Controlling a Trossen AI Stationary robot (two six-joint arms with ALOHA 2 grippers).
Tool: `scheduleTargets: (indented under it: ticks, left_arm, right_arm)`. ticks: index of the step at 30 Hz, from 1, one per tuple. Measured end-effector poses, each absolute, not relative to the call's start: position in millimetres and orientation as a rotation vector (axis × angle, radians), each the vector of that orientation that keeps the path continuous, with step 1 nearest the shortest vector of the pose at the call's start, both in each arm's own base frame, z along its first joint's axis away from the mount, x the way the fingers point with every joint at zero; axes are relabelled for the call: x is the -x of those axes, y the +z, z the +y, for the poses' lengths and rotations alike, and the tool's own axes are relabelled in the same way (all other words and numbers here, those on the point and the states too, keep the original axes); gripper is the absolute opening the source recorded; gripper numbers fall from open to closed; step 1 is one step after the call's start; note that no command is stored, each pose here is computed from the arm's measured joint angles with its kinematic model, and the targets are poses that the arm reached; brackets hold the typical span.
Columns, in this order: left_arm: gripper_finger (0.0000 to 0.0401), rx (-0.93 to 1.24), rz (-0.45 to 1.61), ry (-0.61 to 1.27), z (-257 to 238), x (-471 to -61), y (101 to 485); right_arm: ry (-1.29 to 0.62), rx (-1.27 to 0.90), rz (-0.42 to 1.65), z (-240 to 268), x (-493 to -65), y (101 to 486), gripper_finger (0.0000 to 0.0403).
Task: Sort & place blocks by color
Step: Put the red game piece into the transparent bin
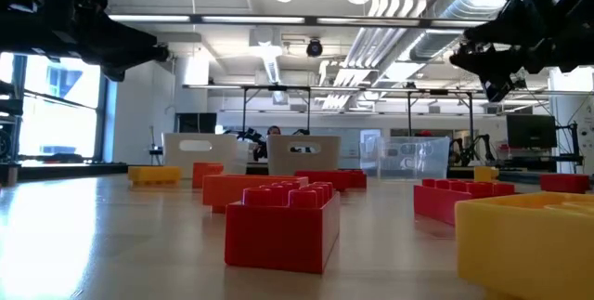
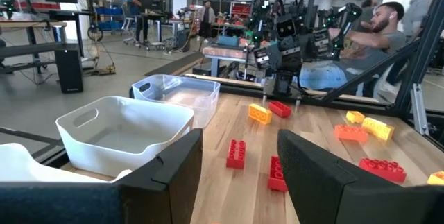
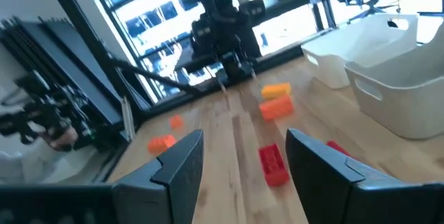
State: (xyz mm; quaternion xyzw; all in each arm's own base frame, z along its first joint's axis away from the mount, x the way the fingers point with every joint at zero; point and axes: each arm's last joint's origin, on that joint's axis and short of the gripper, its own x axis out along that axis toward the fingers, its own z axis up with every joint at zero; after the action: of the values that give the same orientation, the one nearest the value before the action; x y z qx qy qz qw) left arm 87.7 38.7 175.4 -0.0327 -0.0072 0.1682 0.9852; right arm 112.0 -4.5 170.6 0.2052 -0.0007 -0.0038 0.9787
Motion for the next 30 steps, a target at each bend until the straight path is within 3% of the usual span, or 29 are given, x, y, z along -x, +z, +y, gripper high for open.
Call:
scheduleTargets:
  ticks: [10, 20, 30]
  left_arm:
    - [0.0175, 0.144, -0.032, 0.371, 40, -87, 176]
    - [0.0175, 0.092, -0.022, 0.374, 40, -87, 176]
    - [0.0175, 0.092, -0.020, 0.374, 40, -87, 175]
  right_arm:
    - [-0.072, -0.460, -0.185, -7, -111, 186, 0.0191]
    - [-0.201, -0.260, -0.277, -11, -109, 208, 0.0191]
    - [-0.225, -0.133, -0.097, -12, -138, 261, 0.0191]
